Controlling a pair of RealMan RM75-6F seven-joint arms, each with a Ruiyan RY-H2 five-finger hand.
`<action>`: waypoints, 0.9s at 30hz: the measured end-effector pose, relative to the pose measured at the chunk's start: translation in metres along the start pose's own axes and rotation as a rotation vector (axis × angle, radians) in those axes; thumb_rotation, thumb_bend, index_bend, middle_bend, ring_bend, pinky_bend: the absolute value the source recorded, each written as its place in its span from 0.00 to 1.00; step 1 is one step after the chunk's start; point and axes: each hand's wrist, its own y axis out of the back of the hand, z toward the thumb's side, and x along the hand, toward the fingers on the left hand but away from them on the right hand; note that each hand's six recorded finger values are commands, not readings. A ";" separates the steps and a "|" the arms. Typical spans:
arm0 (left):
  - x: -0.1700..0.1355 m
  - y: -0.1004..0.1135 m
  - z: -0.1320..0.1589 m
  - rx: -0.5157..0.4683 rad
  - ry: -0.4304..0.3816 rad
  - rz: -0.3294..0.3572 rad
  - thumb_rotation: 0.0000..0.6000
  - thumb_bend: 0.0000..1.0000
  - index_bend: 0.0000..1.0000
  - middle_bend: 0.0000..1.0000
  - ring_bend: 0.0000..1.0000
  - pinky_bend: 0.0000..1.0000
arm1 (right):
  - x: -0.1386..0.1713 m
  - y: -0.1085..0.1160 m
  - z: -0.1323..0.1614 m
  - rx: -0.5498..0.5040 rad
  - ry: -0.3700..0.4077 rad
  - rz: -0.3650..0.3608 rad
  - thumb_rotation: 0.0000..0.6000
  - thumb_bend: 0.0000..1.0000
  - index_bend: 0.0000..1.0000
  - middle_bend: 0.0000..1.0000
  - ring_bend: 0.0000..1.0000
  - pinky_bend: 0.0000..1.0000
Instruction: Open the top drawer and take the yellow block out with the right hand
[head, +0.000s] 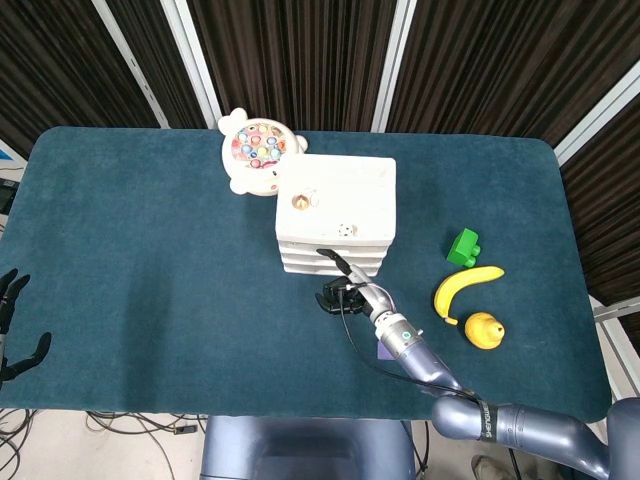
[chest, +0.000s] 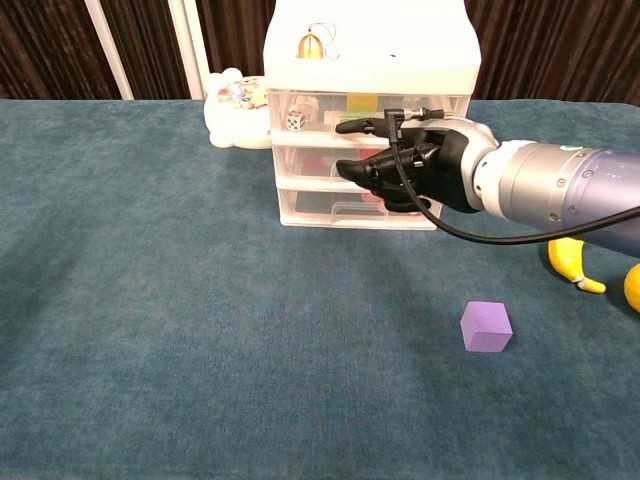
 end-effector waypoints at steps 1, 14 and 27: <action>0.000 0.000 0.000 0.000 0.000 0.000 1.00 0.36 0.04 0.00 0.00 0.00 | 0.000 0.000 0.000 -0.005 0.000 0.000 1.00 0.49 0.00 0.81 0.91 0.99; 0.000 0.000 0.000 0.002 0.002 0.001 1.00 0.36 0.04 0.00 0.00 0.00 | -0.005 -0.001 0.000 -0.028 -0.003 0.019 1.00 0.49 0.00 0.81 0.91 0.99; 0.000 0.001 -0.001 0.003 0.011 0.007 1.00 0.36 0.04 0.00 0.00 0.00 | -0.007 0.000 0.001 -0.030 -0.007 0.022 1.00 0.51 0.00 0.81 0.91 0.99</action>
